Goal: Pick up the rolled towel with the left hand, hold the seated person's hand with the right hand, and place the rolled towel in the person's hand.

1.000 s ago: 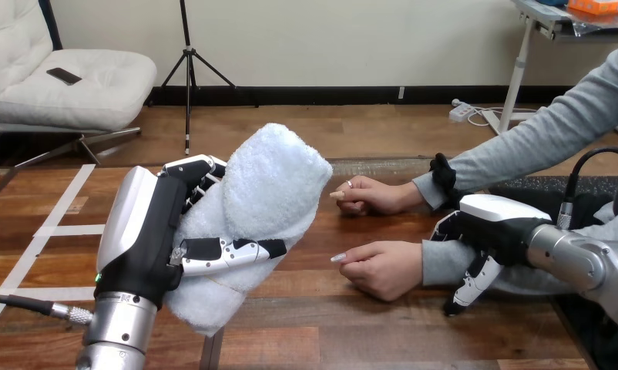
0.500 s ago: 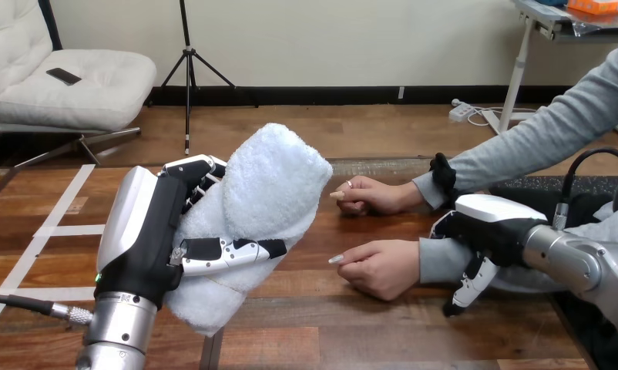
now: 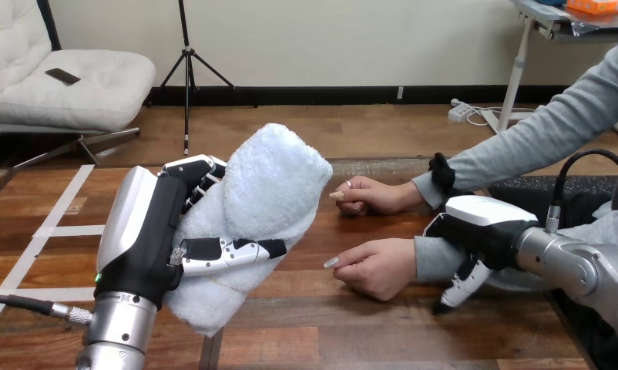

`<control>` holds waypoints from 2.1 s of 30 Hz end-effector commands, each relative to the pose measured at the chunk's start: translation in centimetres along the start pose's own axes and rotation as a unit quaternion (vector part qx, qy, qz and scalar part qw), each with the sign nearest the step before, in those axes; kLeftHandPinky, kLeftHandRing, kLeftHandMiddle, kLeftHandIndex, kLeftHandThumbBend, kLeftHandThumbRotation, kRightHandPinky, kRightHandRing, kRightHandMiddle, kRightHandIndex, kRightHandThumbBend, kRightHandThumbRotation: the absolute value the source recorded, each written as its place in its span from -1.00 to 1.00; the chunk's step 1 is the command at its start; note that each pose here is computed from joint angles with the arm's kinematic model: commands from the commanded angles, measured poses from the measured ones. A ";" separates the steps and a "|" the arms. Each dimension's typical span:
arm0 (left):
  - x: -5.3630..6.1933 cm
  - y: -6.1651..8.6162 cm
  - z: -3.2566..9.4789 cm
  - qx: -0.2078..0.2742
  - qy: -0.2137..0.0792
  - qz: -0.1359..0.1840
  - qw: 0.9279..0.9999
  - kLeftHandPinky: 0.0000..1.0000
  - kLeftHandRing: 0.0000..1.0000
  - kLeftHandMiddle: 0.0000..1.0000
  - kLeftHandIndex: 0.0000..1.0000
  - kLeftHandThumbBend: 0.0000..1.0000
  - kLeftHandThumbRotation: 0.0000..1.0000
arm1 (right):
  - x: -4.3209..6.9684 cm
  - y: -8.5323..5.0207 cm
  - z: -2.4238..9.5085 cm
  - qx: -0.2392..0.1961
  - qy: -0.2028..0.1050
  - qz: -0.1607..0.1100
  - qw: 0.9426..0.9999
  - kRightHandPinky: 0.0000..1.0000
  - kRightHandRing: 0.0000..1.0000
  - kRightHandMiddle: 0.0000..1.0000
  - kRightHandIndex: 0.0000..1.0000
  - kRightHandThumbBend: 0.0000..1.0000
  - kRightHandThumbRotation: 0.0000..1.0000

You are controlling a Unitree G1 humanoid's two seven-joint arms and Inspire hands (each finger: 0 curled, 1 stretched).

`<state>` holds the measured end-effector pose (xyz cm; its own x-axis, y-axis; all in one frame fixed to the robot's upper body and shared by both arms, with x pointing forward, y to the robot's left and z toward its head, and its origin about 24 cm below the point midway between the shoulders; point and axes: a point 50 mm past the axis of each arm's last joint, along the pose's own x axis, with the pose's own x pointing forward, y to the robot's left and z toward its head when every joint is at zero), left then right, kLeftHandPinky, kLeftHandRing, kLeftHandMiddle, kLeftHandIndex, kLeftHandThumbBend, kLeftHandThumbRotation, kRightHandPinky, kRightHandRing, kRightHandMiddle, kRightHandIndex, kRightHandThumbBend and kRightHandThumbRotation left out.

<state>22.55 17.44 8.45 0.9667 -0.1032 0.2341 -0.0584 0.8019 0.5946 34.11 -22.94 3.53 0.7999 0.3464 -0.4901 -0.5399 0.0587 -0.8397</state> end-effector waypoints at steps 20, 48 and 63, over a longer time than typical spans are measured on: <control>0.8 1.2 1.2 -0.001 -0.033 0.030 0.999 -0.43 -0.32 -0.18 -0.15 0.24 -1.00 | 0.1 -1.2 1.0 0.015 -0.042 -0.046 0.998 -0.27 -0.21 -0.11 -0.09 0.07 -0.08; 0.8 1.1 1.2 0.000 -0.032 0.031 0.999 -0.43 -0.32 -0.18 -0.15 0.24 -1.00 | -0.1 -1.6 1.1 0.038 -0.057 -0.101 0.993 -0.51 -0.42 -0.32 -0.33 -0.11 0.13; 0.9 1.1 1.1 -0.005 -0.031 0.033 0.999 -0.43 -0.32 -0.18 -0.15 0.24 -1.00 | -0.2 -1.8 1.1 0.053 -0.063 -0.111 0.990 -0.54 -0.44 -0.35 -0.34 -0.16 0.04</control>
<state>22.54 17.44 8.44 0.9668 -0.1031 0.2337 -0.0580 0.8023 0.5941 34.24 -22.65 4.65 0.8516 0.4084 -0.3286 -0.4253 0.1718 -0.8886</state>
